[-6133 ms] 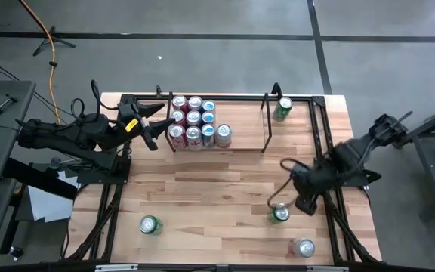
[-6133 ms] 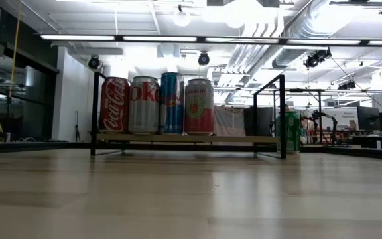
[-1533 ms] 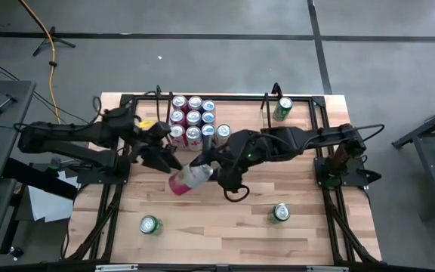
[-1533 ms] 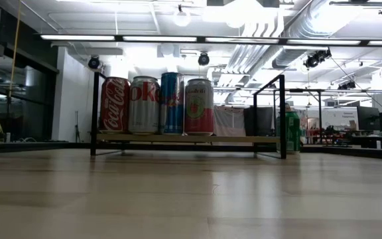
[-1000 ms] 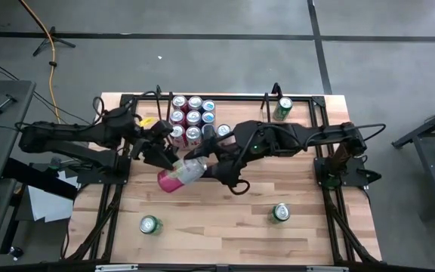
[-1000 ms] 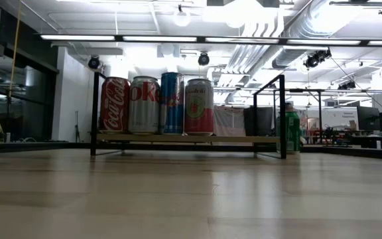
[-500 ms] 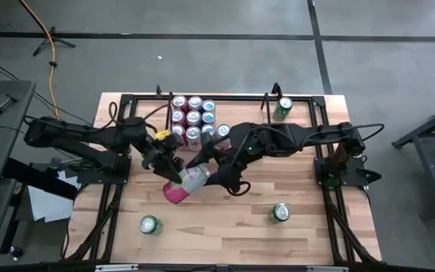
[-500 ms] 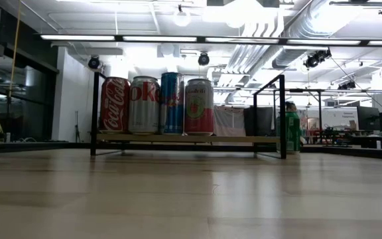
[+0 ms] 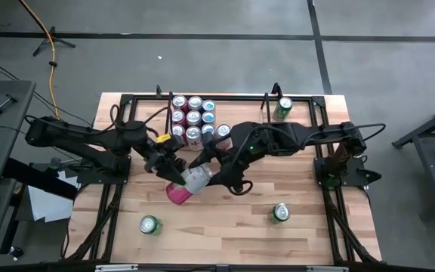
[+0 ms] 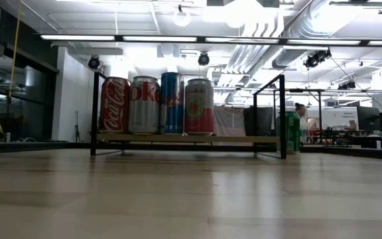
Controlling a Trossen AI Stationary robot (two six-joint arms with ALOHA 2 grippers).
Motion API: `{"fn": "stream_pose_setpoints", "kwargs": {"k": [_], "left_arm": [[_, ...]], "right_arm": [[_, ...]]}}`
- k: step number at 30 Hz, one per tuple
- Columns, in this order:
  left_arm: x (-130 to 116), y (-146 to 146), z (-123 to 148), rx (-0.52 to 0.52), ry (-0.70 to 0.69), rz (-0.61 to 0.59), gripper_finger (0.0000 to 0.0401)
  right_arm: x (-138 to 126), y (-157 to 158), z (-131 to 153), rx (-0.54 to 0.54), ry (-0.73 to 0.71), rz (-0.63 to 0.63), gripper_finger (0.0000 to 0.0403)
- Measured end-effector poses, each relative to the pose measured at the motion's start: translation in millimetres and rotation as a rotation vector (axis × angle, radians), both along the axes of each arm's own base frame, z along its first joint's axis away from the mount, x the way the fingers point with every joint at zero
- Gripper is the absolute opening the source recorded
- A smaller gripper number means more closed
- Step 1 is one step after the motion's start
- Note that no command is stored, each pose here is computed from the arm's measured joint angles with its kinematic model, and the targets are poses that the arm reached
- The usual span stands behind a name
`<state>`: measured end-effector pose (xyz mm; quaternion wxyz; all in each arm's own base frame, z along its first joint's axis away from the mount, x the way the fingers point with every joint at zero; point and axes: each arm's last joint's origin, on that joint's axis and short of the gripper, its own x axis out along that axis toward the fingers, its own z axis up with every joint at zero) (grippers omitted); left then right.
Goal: Place canned beverage on shelf
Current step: Put the pink soda can on the shelf aligned with the other pink soda can
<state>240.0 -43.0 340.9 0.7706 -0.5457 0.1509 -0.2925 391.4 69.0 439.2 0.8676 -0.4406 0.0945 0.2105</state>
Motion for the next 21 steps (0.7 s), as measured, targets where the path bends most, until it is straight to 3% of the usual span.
{"fn": "stream_pose_setpoints", "kwargs": {"k": [11, 21], "left_arm": [[0.3, 0.6, -5.0, 0.050, 0.029, 0.008, 0.0246], [0.6, 1.4, -6.7, 0.071, 0.032, 0.028, 0.0366]], "right_arm": [[0.9, -0.1, -4.7, -0.011, 0.032, -0.010, 0.0277], [3.1, -5.4, -5.5, -0.020, 0.028, -0.053, 0.0277]]}}
